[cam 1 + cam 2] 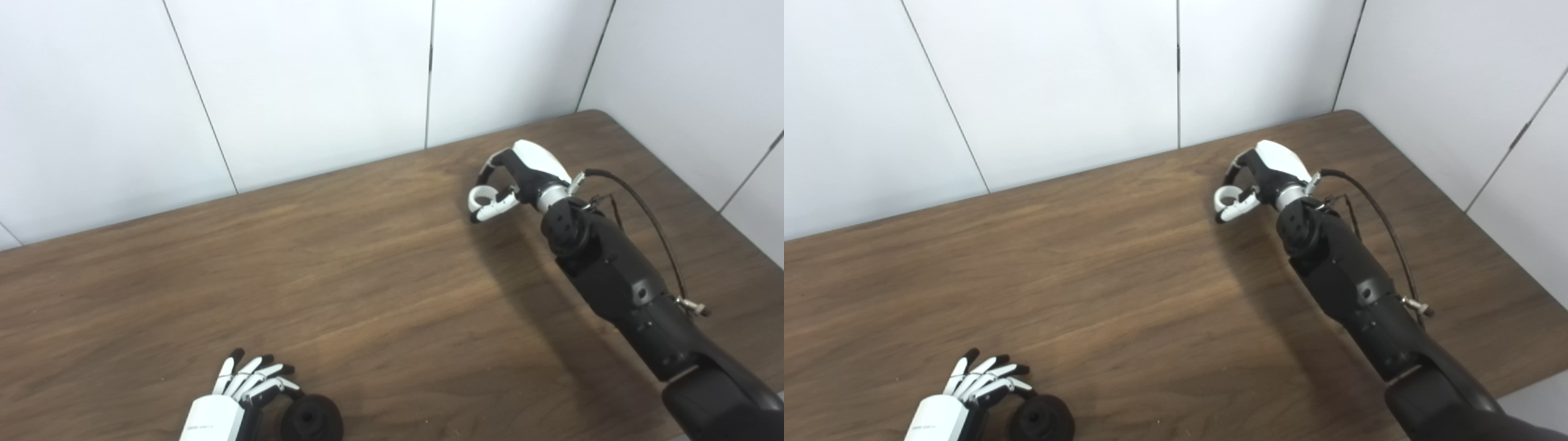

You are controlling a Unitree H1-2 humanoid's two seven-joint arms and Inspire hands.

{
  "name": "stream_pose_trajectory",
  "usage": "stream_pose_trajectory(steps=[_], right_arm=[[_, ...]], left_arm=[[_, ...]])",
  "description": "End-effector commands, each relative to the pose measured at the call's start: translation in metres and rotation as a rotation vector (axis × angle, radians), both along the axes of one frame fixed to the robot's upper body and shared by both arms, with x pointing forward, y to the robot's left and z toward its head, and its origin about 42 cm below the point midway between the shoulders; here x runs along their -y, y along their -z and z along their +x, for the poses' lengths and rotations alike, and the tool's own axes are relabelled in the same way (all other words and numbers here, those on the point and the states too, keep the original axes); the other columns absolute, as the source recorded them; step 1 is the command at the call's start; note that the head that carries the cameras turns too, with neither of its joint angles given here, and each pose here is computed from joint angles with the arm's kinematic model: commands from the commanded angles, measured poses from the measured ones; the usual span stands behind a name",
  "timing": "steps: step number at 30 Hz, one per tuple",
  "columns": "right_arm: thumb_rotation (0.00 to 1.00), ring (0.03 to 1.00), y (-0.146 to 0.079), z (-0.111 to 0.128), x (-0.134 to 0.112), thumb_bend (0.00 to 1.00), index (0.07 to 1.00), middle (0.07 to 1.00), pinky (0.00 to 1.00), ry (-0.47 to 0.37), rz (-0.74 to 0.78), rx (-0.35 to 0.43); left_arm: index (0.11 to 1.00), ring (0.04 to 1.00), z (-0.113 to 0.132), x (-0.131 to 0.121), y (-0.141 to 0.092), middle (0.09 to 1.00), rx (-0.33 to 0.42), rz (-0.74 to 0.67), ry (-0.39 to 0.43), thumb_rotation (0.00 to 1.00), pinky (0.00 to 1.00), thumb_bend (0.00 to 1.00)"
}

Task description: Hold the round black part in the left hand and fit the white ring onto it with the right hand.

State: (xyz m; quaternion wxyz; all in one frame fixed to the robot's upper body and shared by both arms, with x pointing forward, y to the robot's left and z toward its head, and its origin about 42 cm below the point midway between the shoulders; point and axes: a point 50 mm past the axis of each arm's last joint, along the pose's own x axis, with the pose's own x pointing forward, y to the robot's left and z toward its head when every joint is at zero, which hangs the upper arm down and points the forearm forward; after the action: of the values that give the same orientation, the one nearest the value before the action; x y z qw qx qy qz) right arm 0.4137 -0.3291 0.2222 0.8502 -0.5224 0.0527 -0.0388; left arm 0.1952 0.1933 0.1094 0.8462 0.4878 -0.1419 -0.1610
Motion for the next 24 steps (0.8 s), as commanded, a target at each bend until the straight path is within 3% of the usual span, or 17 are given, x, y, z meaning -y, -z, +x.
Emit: stream_pose_trajectory(steps=[1, 7, 11, 16, 24], right_arm=[[0.14, 0.921, -0.034, 0.003, -0.012, 0.52, 0.485, 0.804, 0.83, -0.080, -0.035, 0.107], [0.14, 0.917, -0.053, -0.014, -0.051, 0.52, 0.485, 0.797, 0.82, -0.217, -0.066, 0.128], [0.14, 0.905, -0.061, -0.030, -0.071, 0.52, 0.484, 0.794, 0.82, -0.324, -0.071, 0.076], [0.14, 0.895, -0.063, -0.057, -0.093, 0.52, 0.484, 0.787, 0.83, -0.459, -0.044, 0.009], [0.14, 0.921, -0.055, -0.094, -0.123, 0.52, 0.484, 0.803, 0.86, -0.601, 0.003, -0.043]], left_arm=[[0.483, 0.867, -0.006, -0.005, 0.012, 0.765, -0.064, 0.067, -0.014, 0.05, 1.00, 0.52], [0.483, 0.871, -0.007, 0.002, 0.010, 0.762, -0.070, 0.072, -0.021, 0.05, 1.00, 0.52], [0.483, 0.872, -0.008, 0.007, 0.008, 0.760, -0.070, 0.071, -0.028, 0.05, 1.00, 0.52], [0.483, 0.872, -0.011, 0.017, 0.009, 0.762, -0.069, 0.065, -0.031, 0.05, 1.00, 0.52], [0.484, 0.893, -0.010, 0.032, 0.004, 0.781, -0.096, 0.082, -0.036, 0.06, 1.00, 0.52]])
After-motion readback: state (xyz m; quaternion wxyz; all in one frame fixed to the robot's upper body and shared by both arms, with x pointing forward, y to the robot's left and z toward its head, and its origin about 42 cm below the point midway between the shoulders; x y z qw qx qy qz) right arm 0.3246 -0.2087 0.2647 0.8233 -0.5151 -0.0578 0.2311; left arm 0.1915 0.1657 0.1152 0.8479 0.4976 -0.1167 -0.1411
